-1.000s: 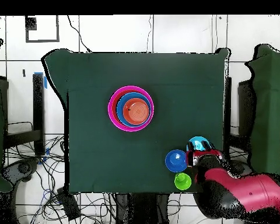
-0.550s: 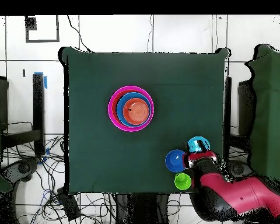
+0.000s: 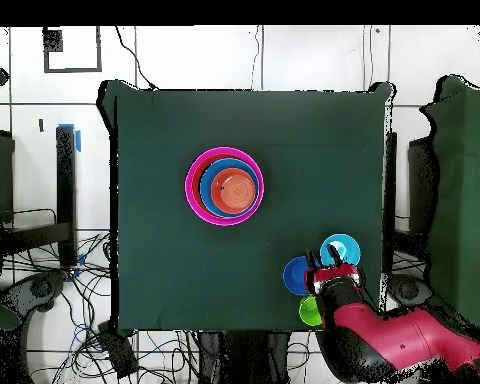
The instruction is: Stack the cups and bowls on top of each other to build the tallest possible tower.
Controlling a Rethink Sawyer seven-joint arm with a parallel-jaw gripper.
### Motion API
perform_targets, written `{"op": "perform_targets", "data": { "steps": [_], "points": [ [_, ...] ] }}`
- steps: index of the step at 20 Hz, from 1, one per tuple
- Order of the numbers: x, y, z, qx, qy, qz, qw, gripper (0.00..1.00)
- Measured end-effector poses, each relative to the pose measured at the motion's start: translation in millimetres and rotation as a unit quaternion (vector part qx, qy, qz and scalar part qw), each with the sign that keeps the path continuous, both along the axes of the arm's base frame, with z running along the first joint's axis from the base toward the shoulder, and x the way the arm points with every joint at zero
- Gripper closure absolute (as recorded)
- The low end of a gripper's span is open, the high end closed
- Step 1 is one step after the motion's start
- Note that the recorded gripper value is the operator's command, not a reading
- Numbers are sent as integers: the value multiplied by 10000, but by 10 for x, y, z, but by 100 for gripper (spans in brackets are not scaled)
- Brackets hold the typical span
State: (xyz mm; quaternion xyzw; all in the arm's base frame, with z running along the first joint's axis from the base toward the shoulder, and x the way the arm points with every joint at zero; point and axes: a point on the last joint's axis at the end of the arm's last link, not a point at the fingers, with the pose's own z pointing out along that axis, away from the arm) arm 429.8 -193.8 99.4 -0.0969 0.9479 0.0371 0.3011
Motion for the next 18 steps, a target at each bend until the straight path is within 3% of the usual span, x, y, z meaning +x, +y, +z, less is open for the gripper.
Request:
{"op": "perform_targets", "data": {
  "steps": [7,18],
  "points": [
    [-54,77,-135,185,112,-69,9997,0],
    [-174,133,-351,427,141,82,9990,0]
  ]
}}
